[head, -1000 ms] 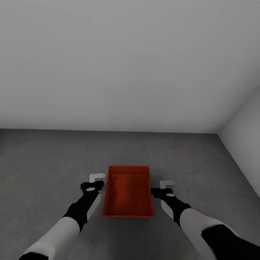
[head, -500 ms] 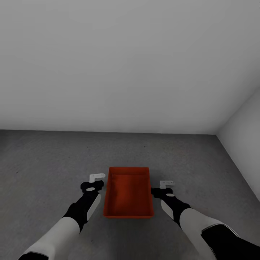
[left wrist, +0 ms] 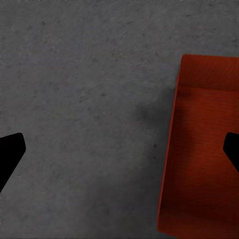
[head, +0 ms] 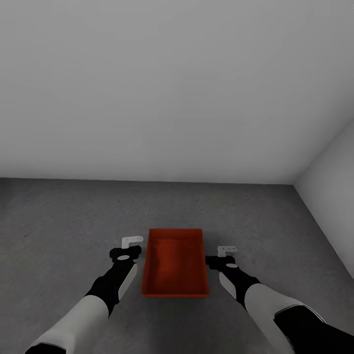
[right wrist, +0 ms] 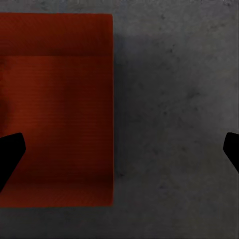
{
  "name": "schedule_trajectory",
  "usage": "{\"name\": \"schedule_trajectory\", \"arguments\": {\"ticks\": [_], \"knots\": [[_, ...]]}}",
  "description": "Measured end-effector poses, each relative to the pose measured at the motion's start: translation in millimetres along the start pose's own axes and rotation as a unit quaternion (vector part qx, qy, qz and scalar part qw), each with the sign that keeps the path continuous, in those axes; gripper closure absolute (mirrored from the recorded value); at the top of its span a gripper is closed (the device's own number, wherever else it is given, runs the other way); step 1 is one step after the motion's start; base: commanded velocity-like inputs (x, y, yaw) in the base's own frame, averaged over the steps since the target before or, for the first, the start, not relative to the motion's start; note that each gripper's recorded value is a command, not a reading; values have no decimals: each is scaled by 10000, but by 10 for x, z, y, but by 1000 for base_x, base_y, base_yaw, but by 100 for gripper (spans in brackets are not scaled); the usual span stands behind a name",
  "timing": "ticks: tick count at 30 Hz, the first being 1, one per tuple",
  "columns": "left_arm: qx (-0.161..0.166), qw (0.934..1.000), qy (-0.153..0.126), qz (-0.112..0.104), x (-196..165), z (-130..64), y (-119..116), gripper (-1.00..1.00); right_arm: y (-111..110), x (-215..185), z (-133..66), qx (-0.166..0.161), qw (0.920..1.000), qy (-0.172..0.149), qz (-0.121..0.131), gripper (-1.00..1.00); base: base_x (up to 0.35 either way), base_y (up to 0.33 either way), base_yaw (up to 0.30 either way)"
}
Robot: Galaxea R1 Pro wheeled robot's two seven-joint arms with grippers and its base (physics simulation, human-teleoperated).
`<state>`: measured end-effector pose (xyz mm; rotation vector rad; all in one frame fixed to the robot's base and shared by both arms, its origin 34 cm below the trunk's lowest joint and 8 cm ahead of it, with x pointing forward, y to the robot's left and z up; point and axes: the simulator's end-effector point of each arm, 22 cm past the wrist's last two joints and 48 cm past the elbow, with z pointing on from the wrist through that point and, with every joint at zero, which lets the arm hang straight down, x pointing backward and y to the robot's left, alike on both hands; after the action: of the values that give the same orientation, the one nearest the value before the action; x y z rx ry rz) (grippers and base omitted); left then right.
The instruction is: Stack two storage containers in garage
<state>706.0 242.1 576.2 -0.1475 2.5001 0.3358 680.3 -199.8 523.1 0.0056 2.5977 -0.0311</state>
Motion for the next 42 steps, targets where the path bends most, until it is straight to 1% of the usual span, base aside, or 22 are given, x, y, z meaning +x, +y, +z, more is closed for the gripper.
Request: {"name": "schedule_trajectory", "arguments": {"ticks": [19, 42], "knots": [[-1, 10000, 1, 2, -154, -227, 60, -100, -16, -126, -246, 6, 10000, 21, 4, -100, 0, 0, 0], [0, 10000, 7, 2, -307, -486, 129, -100, -34, -276, -526, 25, 10000, -31, 11, -100, 0, 0, 0]]}}
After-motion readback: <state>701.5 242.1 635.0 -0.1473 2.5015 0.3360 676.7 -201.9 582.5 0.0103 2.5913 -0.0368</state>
